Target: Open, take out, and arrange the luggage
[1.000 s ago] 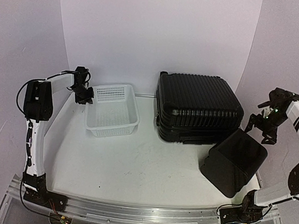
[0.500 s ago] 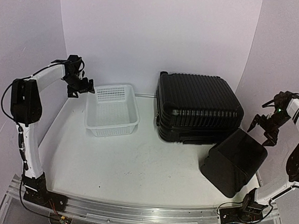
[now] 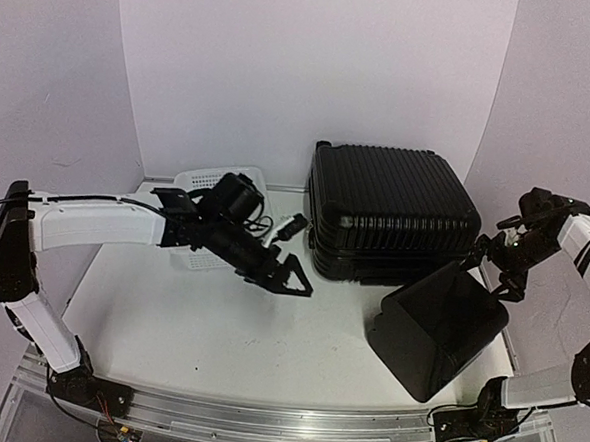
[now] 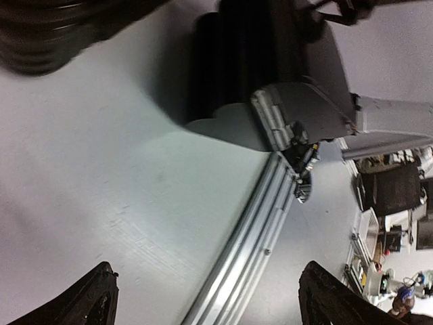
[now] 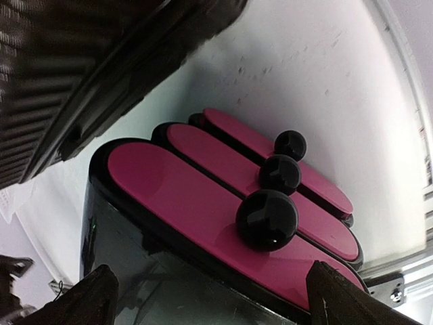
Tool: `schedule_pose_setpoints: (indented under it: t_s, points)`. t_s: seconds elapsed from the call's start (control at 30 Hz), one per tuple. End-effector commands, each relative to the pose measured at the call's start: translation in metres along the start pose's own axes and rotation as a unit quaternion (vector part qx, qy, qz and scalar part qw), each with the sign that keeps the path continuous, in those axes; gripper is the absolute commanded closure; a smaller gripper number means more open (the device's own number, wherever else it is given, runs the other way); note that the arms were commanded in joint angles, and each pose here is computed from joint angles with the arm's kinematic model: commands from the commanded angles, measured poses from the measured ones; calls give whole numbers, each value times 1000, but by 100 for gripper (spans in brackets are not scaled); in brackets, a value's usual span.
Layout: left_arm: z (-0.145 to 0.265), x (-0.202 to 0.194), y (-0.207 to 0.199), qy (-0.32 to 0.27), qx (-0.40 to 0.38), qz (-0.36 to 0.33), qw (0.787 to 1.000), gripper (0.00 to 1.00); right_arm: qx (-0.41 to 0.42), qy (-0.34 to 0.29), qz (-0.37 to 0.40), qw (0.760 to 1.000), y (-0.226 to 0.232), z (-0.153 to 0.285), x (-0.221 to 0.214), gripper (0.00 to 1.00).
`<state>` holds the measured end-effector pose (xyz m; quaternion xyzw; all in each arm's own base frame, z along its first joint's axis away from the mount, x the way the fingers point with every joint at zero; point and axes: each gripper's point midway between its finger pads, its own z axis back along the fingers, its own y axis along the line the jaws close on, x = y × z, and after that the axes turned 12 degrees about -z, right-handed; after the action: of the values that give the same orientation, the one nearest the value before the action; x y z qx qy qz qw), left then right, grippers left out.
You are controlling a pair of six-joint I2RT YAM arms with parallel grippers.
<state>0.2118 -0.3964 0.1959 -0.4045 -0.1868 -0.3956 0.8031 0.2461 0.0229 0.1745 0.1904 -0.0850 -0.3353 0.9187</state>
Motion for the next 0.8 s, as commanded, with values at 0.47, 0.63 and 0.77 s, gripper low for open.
schedule_pose_setpoints:
  t_s: [0.47, 0.63, 0.77]
  points:
    - [-98, 34, -133, -6, -218, -20, 976, 2, 59, 10, -13, 998, 66, -39, -63, 2]
    - [-98, 53, -80, -24, -163, 81, 983, 6, 70, 9, 0, 997, 82, -55, -79, 2]
    - [-81, 60, -39, -51, -115, 109, 986, 10, 85, 1, 15, 996, 102, -70, -93, 2]
